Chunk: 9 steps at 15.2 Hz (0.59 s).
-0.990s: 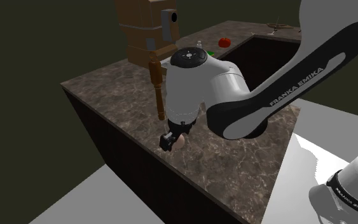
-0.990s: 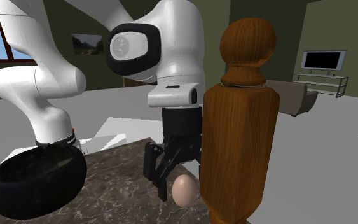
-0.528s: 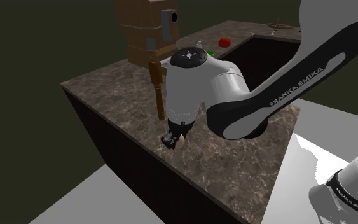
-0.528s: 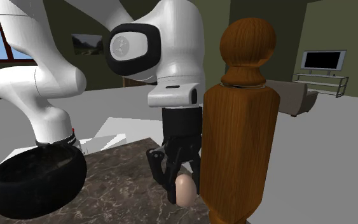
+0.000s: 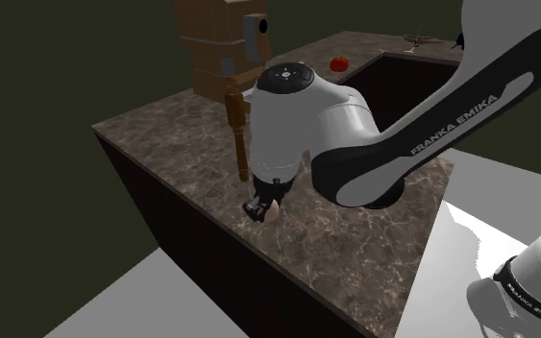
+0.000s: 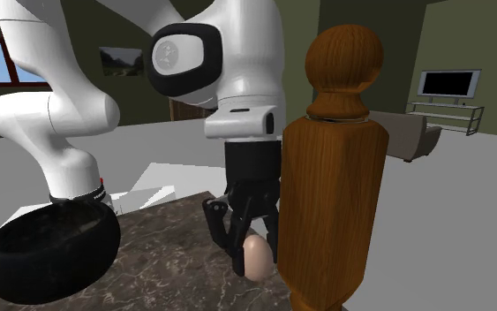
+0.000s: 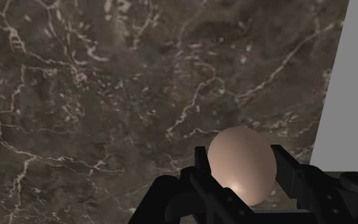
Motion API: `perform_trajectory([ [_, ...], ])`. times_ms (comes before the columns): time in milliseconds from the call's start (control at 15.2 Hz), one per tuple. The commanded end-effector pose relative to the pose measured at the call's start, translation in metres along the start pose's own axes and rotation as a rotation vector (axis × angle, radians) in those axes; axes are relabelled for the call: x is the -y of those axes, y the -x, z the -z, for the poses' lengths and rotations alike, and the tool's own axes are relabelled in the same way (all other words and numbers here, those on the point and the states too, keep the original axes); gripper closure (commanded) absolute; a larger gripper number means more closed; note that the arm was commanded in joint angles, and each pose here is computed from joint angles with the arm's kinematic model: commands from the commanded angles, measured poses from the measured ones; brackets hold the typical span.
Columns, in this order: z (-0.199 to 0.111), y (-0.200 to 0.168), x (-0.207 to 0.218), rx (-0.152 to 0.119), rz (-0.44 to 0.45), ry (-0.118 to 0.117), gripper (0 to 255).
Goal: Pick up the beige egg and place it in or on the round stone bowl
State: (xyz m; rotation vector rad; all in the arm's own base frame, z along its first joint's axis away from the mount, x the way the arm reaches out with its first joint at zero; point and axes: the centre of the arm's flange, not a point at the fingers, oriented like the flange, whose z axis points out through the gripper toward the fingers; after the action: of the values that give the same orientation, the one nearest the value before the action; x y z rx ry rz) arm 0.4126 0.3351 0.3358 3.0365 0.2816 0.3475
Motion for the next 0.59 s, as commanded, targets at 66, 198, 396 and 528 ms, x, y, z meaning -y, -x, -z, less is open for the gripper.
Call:
perform_trajectory([
  [66,0.015,-0.004,-0.002,0.000,0.000,0.000,255],
  [198,0.025,-0.006,-0.003,0.000,0.000,0.000,255],
  [396,0.040,-0.010,-0.004,0.000,0.000,0.000,255],
  [528,0.051,-0.012,-0.005,0.000,0.000,0.000,255],
])
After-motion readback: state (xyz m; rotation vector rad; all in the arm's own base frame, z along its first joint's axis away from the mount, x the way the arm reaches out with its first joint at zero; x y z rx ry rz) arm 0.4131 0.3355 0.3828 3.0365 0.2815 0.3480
